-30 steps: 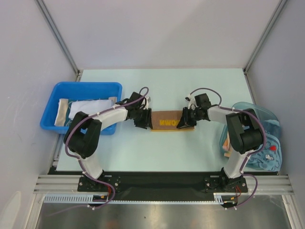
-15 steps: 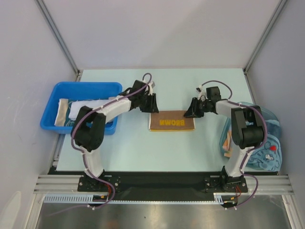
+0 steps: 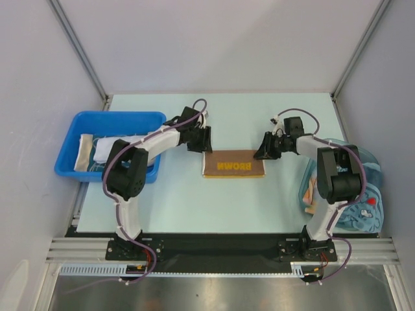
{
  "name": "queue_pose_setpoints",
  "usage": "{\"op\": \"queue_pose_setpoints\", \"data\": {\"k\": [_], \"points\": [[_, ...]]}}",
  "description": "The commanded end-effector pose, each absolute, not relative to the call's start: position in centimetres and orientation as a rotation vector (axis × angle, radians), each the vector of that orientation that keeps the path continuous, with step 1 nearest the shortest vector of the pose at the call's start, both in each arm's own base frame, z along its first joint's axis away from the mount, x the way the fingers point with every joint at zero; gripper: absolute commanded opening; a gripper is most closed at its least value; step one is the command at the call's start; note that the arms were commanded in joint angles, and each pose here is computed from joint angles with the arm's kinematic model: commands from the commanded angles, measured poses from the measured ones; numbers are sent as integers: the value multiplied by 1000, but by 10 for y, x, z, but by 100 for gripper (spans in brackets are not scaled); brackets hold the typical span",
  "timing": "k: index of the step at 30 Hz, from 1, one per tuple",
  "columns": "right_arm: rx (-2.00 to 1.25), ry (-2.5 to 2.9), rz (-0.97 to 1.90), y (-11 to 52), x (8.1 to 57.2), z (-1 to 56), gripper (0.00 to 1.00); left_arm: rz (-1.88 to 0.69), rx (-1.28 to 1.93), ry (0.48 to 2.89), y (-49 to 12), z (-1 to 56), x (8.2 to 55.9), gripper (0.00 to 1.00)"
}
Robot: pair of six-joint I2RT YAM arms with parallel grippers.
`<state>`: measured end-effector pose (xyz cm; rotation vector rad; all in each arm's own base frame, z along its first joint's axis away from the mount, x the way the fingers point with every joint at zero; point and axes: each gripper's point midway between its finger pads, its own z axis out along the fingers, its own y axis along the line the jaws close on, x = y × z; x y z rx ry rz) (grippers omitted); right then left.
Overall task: Fold and stack the towels
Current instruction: Neatly place the folded towel into the bin
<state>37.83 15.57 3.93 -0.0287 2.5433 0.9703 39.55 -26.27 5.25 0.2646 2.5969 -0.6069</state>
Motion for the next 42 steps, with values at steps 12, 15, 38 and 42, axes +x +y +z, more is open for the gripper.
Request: {"op": "queue_pose_setpoints", "data": {"k": [12, 15, 38, 42], "points": [[-43, 2428, 775, 141, 411, 77, 25, -574, 312, 2582, -251, 64, 335, 61], [-35, 2455, 740, 136, 414, 63, 23, -576, 292, 2591, -252, 56, 336, 63], [-28, 2377, 708, 129, 419, 104, 30, -572, 55, 2760, -248, 6, 333, 46], [-40, 2292, 702, 130, 414, 145, 55, -524, 5, 2794, -242, -1, 327, 42]]}}
